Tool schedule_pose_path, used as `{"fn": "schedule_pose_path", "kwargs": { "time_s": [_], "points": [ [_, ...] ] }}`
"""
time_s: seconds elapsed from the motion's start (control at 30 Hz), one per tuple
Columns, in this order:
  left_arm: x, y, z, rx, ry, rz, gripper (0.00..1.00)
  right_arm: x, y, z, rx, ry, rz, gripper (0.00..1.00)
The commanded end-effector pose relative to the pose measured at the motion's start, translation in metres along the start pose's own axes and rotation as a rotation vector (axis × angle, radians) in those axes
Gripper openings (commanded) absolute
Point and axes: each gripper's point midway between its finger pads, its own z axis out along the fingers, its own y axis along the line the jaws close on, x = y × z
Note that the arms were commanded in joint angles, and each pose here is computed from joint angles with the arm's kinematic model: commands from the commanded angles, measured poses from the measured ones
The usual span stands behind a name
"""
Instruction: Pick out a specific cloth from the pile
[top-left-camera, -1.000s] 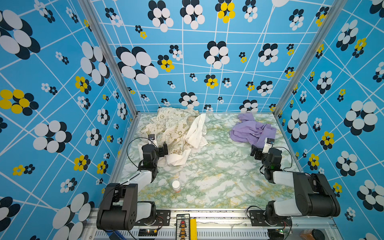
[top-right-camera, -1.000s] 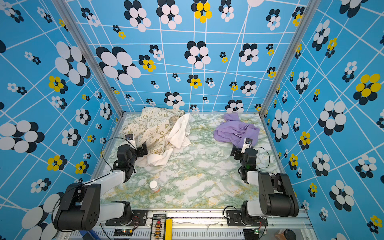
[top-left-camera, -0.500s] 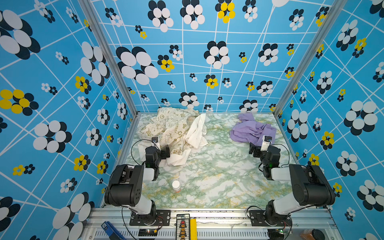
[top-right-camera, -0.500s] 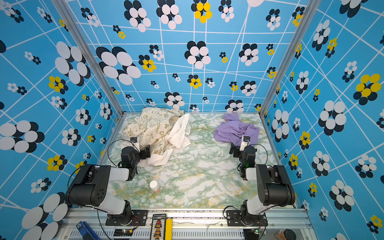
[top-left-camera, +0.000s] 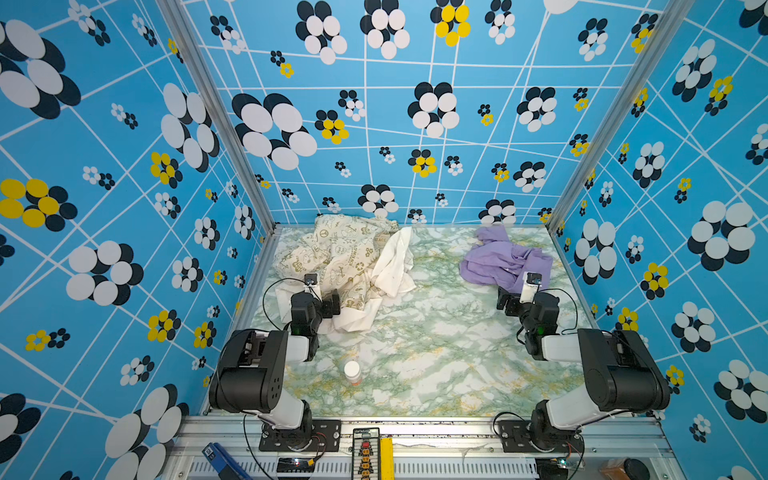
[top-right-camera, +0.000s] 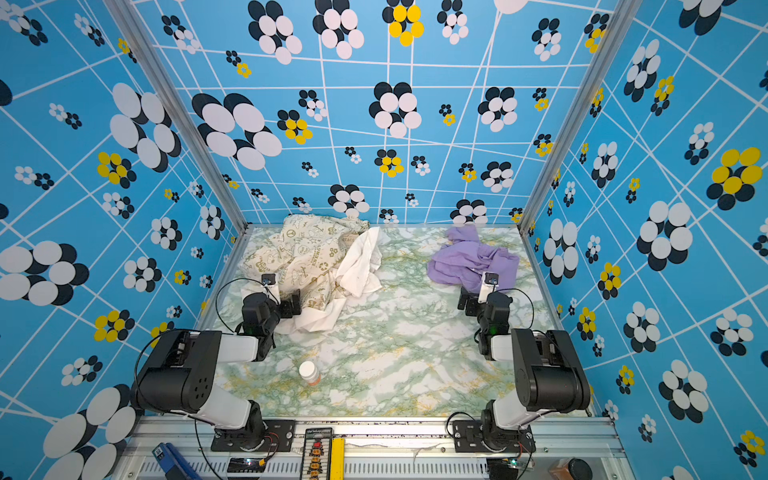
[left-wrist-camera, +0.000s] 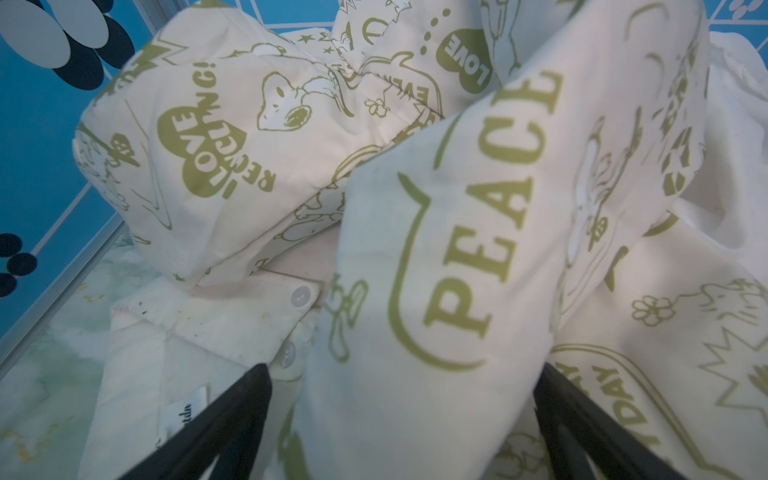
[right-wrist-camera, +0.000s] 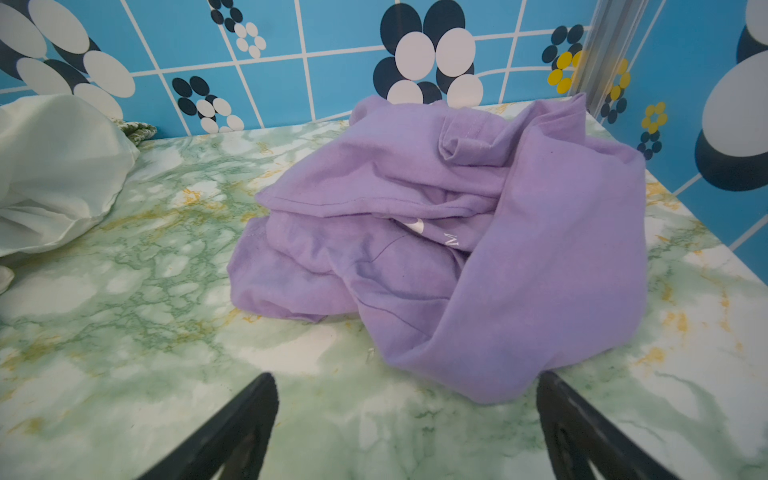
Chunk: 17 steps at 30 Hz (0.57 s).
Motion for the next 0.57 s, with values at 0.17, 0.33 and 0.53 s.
{"fn": "schedule_pose_path", "kwargs": {
  "time_s": [0.17,0.33,0.53],
  "points": [
    [-0.0137,-0.0044,0.0033,0.016,-0.038,0.017,0.99,-0.0062,0.0022,0.0024,0.009,-0.003,-0.026,0.99],
    [-0.0139,-0.0044,0.0034,0.016,-0.038,0.017,0.99,-0.006,0.003,0.0031,0.011,0.0,-0.03,0.99],
    [-0.0138,-0.0044,0.0032,0.016,-0.038,0.017,0.99,-0.0062,0.0027,0.003,0.013,-0.001,-0.031,0.99]
  ]
}}
